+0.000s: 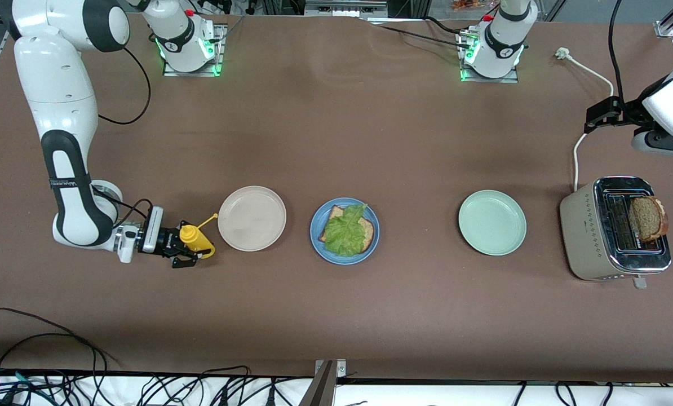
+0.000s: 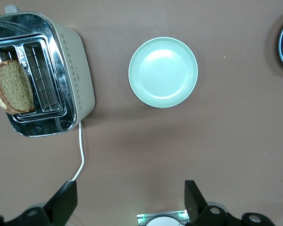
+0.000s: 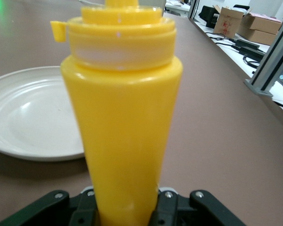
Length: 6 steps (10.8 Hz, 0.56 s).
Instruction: Make sandwich in blue plate with both arms
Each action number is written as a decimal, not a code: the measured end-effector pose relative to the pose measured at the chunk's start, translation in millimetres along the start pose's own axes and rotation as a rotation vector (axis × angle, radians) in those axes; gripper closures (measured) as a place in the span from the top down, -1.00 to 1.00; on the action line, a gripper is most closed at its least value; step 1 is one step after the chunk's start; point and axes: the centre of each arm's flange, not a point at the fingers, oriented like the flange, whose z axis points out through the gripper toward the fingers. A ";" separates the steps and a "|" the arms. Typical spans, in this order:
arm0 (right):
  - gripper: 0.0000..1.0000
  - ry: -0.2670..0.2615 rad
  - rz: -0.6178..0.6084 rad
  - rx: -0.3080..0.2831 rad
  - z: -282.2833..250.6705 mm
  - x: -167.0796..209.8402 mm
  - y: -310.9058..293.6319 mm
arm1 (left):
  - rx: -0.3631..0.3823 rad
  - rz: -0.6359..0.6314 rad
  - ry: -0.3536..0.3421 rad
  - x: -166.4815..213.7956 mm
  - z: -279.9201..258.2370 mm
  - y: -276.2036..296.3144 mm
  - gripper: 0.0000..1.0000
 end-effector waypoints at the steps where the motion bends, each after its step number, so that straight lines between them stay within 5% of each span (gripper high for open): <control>1: -0.57 -0.033 -0.016 -0.002 -6.3 4.2 8.4 | 0.000 0.000 0.000 0.0 0.0 -0.2 1.00; 3: -0.57 -0.135 0.003 0.016 -10.4 24.9 25.3 | 0.000 -0.001 0.000 -0.1 0.0 -0.3 1.00; 6: -0.64 -0.363 0.129 0.106 -8.0 80.9 45.1 | 0.000 -0.001 0.000 -0.2 -0.2 -0.7 1.00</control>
